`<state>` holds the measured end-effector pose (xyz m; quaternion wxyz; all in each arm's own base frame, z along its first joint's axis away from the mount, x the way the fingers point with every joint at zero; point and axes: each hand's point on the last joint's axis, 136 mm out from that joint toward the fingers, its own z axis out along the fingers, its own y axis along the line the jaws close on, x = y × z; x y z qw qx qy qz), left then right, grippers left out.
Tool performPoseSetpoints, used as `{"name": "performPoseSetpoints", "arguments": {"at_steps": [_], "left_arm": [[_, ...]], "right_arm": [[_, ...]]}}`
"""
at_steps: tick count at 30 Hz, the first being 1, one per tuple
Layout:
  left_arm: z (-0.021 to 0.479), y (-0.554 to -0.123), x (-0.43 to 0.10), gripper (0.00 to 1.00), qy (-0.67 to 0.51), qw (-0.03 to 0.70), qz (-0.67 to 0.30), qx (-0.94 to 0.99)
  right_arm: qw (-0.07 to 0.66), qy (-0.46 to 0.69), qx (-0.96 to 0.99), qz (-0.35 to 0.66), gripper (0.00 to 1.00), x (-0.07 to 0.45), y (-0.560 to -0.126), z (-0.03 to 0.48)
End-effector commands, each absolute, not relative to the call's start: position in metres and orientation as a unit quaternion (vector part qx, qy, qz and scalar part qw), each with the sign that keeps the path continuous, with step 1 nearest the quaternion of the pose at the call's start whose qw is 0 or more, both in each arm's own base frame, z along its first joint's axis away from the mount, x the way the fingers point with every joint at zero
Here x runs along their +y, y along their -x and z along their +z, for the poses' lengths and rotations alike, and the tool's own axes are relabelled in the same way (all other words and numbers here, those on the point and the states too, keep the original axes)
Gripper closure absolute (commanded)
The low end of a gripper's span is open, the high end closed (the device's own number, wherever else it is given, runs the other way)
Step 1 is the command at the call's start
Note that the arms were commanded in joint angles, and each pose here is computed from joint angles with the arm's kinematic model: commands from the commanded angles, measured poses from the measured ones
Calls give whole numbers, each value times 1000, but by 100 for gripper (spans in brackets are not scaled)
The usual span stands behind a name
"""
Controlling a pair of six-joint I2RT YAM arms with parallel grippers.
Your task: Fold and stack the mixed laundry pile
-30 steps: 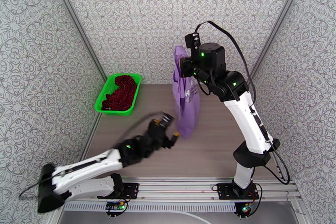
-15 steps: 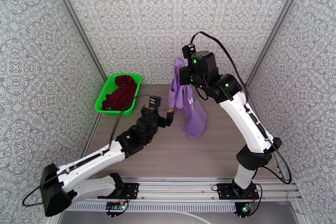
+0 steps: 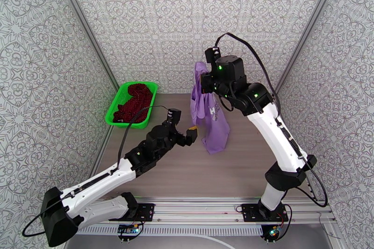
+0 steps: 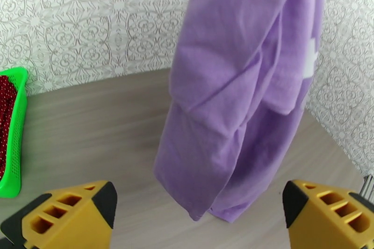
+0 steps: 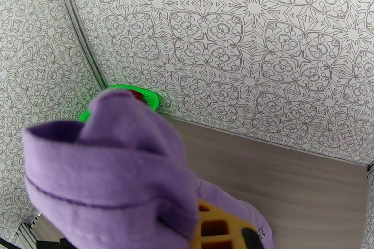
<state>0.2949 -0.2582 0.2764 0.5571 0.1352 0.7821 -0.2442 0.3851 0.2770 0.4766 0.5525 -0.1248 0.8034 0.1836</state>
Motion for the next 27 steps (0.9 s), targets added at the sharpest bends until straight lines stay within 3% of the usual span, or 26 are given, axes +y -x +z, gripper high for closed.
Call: {"name": "performPoseSetpoints", "arguments": {"at_steps": [1,9,10,12,13,16,22,27], "left_arm": [[262,-299,-273,1,-140,543,-262,786],[250,-328,-262,1,-92,551,-221,799],[249,-333,-255,4,-81,551,-214,803],[249,-340,-244,26,-65,549,-208,807],[250,-344,-240,49,-60,548,-207,808],[256,-350,-235,100,-58,547,-216,807],[286,-357,-227,100,-62,570,-208,792],[340,-361,-202,100,-50,607,-212,764]], "right_arm": [[575,108,784,206,100,270,-380,501],[571,110,785,212,100,270,-375,502],[571,110,786,211,100,269,-375,501],[570,110,787,209,100,267,-373,500],[571,109,786,209,100,266,-372,501],[572,108,786,207,100,262,-369,501],[568,105,789,208,100,254,-360,494],[567,103,790,210,100,247,-350,486]]}}
